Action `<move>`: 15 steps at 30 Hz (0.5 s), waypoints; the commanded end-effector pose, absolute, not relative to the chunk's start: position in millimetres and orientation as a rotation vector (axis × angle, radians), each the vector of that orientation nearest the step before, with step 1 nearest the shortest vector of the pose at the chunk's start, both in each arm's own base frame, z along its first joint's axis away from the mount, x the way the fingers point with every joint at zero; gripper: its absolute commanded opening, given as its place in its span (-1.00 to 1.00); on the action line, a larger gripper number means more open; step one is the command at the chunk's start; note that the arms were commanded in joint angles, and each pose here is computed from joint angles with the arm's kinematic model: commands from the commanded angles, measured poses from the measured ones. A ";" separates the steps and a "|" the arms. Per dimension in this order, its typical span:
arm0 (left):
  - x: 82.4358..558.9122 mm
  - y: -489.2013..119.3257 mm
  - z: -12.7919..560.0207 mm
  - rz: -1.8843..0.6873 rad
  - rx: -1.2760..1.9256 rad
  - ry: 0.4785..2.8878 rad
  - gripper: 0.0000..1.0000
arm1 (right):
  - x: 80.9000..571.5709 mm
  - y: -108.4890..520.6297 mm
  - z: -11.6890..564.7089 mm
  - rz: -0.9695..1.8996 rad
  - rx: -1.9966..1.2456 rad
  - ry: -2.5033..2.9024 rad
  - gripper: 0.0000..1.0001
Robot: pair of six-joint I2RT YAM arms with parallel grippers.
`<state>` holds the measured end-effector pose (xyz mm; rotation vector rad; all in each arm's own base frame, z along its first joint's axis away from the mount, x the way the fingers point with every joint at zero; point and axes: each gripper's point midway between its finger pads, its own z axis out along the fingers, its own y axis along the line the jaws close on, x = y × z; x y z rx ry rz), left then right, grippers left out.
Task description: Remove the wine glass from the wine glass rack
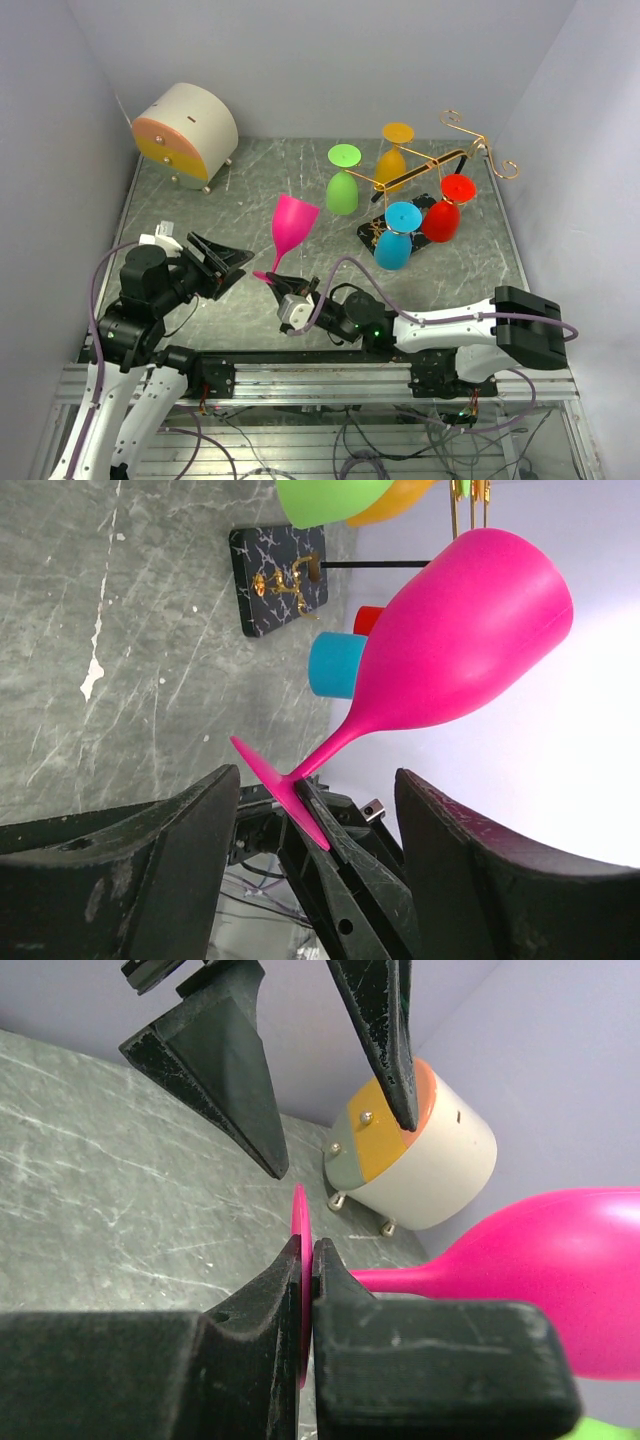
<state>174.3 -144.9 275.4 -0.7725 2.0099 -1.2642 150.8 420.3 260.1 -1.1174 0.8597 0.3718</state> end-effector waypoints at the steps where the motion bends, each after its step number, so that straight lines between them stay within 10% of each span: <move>1: 167.4 -150.6 284.7 -1.327 -0.742 2.010 0.46 | 152.0 417.2 269.6 0.352 -1.058 0.836 -1.00; 15: 161.9 -159.9 266.1 -1.443 -0.782 2.014 0.07 | 145.4 431.4 276.9 0.313 -1.025 0.768 -1.00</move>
